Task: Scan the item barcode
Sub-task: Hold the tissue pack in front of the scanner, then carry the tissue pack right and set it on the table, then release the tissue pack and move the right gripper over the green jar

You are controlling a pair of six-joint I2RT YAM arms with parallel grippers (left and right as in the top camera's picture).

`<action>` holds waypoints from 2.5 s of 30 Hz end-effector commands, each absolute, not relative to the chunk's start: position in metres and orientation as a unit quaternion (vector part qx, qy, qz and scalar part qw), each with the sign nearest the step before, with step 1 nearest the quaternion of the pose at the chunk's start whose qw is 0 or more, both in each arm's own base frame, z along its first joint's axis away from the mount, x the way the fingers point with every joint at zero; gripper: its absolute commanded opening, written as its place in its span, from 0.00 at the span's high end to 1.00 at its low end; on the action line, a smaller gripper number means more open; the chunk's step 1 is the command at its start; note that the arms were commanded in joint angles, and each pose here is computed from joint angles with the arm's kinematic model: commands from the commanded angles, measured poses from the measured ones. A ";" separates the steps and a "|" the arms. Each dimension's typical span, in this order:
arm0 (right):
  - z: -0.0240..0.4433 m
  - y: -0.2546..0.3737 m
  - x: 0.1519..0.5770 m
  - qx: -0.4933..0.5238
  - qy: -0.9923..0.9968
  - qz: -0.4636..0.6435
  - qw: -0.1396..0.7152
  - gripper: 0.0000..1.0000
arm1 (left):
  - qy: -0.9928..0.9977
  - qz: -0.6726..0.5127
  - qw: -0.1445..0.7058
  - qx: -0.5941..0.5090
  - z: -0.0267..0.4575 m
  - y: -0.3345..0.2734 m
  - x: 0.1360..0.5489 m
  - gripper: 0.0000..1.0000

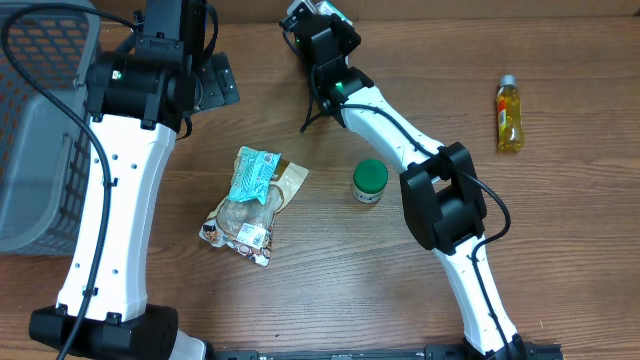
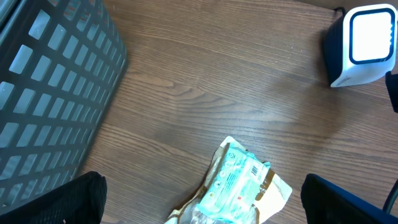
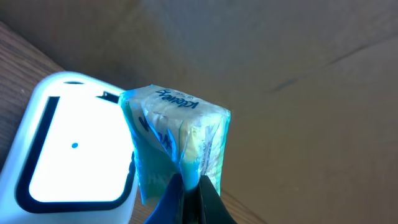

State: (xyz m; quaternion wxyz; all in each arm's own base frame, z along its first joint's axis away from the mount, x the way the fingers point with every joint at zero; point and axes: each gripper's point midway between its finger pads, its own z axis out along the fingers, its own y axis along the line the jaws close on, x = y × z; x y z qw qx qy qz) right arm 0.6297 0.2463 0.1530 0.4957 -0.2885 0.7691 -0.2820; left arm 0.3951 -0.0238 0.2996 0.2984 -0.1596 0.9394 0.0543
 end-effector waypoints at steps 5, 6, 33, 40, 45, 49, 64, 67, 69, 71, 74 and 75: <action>0.149 0.247 0.635 -0.251 0.787 -0.230 0.515 0.96 | 0.933 0.056 0.319 -0.156 0.315 -0.021 0.393 0.00; 0.157 0.245 0.635 -0.244 0.785 -0.235 0.519 0.96 | 0.933 0.056 0.319 -0.156 0.315 -0.021 0.393 0.00; 0.229 0.005 0.432 0.092 0.979 -0.001 0.182 0.96 | 0.933 0.056 0.319 -0.156 0.315 -0.021 0.393 0.00; 0.161 -0.075 0.377 0.244 0.969 0.002 0.042 0.95 | 0.933 0.056 0.319 -0.156 0.315 -0.021 0.393 0.00; 0.111 -0.115 0.339 0.313 0.950 0.000 -0.020 0.95 | 0.933 0.056 0.319 -0.156 0.315 -0.021 0.393 0.00; 0.085 -0.137 0.324 0.347 0.937 0.001 -0.030 0.95 | 0.933 0.056 0.319 -0.156 0.315 -0.021 0.393 0.01; 0.074 -0.157 0.327 0.370 0.929 0.001 -0.005 0.00 | 0.933 0.056 0.319 -0.156 0.315 -0.021 0.393 0.00; 0.081 -0.157 0.327 0.379 0.925 0.000 -0.006 0.00 | 0.933 0.056 0.319 -0.156 0.315 -0.021 0.393 0.00; 0.096 -0.156 0.329 0.389 0.921 0.001 -0.005 0.00 | 0.933 0.056 0.319 -0.156 0.315 -0.021 0.393 0.00; 0.114 -0.156 0.332 0.386 0.922 0.000 0.004 0.00 | 0.933 0.056 0.319 -0.156 0.315 -0.021 0.393 0.00; 0.149 -0.149 0.336 0.377 0.926 0.000 0.022 0.00 | 0.933 0.056 0.319 -0.156 0.315 -0.021 0.393 0.00; 0.158 -0.145 0.336 0.373 0.927 0.002 0.028 0.00 | 0.933 0.056 0.319 -0.156 0.315 -0.021 0.393 0.00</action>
